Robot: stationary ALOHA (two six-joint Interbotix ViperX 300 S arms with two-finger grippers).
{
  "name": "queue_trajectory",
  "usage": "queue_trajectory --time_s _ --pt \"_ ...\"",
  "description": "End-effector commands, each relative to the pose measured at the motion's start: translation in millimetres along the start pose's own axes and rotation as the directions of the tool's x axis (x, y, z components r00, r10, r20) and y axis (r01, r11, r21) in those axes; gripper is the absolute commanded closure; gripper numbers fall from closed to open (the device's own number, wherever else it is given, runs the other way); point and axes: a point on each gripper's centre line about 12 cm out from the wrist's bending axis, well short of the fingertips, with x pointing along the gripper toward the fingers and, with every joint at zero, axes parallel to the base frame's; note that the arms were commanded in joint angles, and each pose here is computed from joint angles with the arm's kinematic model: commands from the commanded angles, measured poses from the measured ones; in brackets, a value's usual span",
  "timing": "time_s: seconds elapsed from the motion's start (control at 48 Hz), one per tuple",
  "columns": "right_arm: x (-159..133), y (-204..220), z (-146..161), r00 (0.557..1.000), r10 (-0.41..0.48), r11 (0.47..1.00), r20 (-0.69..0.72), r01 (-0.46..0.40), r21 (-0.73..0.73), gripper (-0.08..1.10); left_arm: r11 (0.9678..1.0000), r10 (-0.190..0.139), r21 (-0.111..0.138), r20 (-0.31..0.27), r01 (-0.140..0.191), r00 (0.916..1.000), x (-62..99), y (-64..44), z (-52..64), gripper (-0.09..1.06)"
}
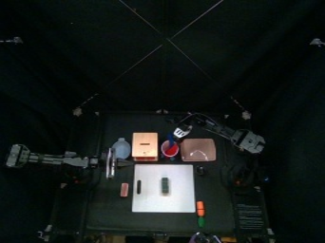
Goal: Cut the sushi into 4 pieces with the knife
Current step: Grasp knife edge with left hand
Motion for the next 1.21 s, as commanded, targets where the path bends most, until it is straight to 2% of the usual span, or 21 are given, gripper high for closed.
queue_trajectory --time_s 0.021,0.271,0.562,0.771,0.958,1.083,1.208 --pt "-34.8 25.5 -3.3 0.998 0.008 0.998 0.062 -0.003 -0.070 0.91 1.0000 0.003 -0.003 0.015 -0.003 0.9999 2.0 0.5 5.4 0.84" --pt "-81.7 75.5 -28.2 0.986 0.022 0.979 0.163 0.012 -0.204 0.91 1.0000 0.003 -0.003 0.015 -0.003 0.9999 2.0 0.5 5.4 0.84" --pt "-101.0 107.2 -71.4 0.955 0.031 0.952 0.294 0.062 -0.301 0.91 1.0000 0.003 -0.005 0.025 -0.003 0.9997 2.0 0.5 6.4 0.81" --pt "-93.2 118.3 -94.2 0.917 0.055 0.936 0.395 0.090 -0.340 0.91 0.9999 0.008 -0.015 0.026 -0.007 0.9996 2.0 1.0 6.6 0.64" --pt "-74.4 114.0 -106.6 0.883 0.028 0.923 0.468 0.158 -0.352 0.91 0.9998 0.010 -0.017 0.026 -0.010 0.9996 2.0 1.3 6.6 0.45" --pt "-65.4 112.9 -112.4 0.849 0.035 0.914 0.528 0.186 -0.360 0.91 0.9998 0.011 -0.019 0.025 -0.010 0.9996 1.8 1.4 6.0 0.39" --pt "-53.5 116.3 -117.9 0.800 0.065 0.900 0.596 0.212 -0.382 0.91 0.9998 0.012 -0.019 0.023 -0.012 0.9997 1.6 1.8 5.4 0.39"
